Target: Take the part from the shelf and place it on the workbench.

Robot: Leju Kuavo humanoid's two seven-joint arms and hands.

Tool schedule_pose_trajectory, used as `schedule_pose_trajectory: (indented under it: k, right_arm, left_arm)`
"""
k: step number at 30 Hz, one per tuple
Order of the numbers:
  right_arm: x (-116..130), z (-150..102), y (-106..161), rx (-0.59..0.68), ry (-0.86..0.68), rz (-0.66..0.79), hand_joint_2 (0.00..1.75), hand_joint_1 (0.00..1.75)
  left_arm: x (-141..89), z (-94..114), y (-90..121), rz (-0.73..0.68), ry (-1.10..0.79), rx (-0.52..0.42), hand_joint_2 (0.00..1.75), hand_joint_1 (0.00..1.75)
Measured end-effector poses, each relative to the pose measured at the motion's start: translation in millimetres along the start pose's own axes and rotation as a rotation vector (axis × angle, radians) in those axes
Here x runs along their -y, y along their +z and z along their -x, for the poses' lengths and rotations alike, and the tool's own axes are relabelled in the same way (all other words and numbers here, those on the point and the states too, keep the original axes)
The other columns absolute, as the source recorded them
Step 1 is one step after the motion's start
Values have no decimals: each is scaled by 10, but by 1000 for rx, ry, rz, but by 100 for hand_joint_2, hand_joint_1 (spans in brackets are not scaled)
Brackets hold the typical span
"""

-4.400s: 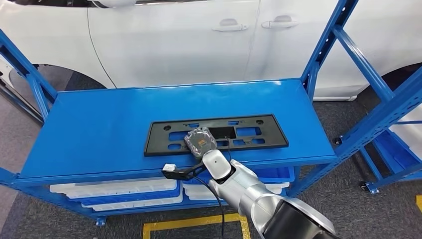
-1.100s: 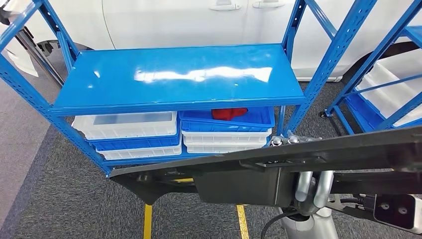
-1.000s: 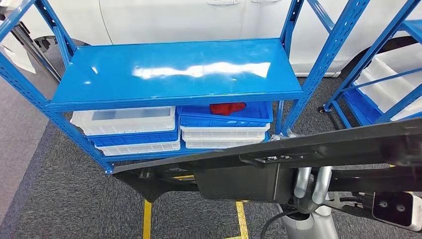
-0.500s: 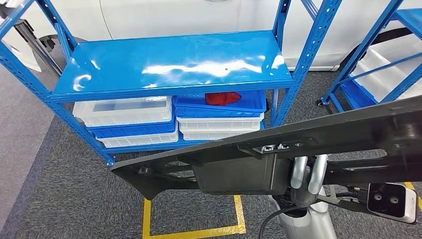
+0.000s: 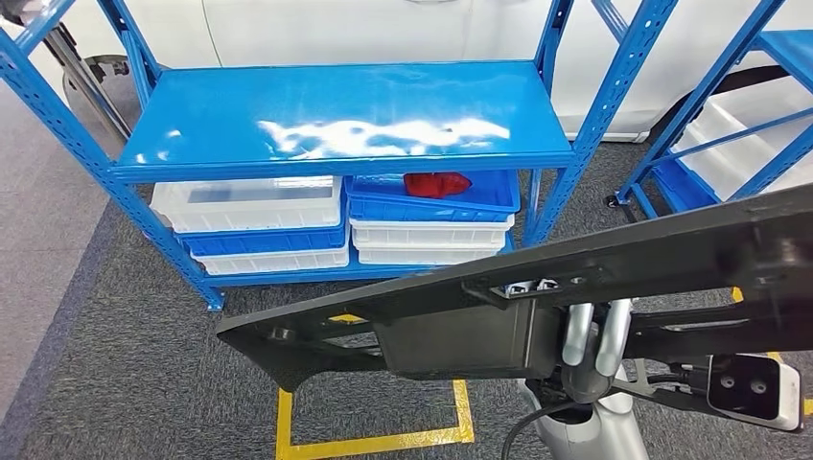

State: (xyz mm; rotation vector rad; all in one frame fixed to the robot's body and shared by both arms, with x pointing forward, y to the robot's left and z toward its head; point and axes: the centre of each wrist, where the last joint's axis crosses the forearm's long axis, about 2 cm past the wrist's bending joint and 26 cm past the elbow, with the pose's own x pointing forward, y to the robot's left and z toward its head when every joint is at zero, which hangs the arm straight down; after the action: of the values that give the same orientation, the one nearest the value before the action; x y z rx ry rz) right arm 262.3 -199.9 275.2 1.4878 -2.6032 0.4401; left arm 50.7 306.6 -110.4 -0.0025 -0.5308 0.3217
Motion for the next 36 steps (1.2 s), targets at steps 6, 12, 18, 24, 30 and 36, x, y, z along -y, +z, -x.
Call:
schedule_pose_trajectory:
  k: [6, 12, 18, 24, 30, 36]
  right_arm:
    - [-18, -48, 50, -8, 10, 7, 175, 175]
    - [-27, -118, 105, -7, 14, 14, 175, 175]
    - [-25, -159, 127, -11, 25, 10, 175, 175]
    - [-5, -195, 106, -19, 49, -13, 175, 175]
    - [-10, -198, 110, -45, 74, -23, 175, 175]
    - [53, -257, 48, -43, 173, 2, 175, 175]
  left_arm:
    - [9, -8, -4, 7, -10, 1, 0, 0]
    - [10, -11, -5, 18, -15, 1, 0, 0]
    - [6, -5, -2, 18, -14, 0, 0, 0]
    - [45, -8, -7, 13, -9, 4, 0, 0]
    - [30, 29, 10, -12, -15, 2, 0, 0]
    - [-3, -5, -2, -61, -44, 0, 0, 0]
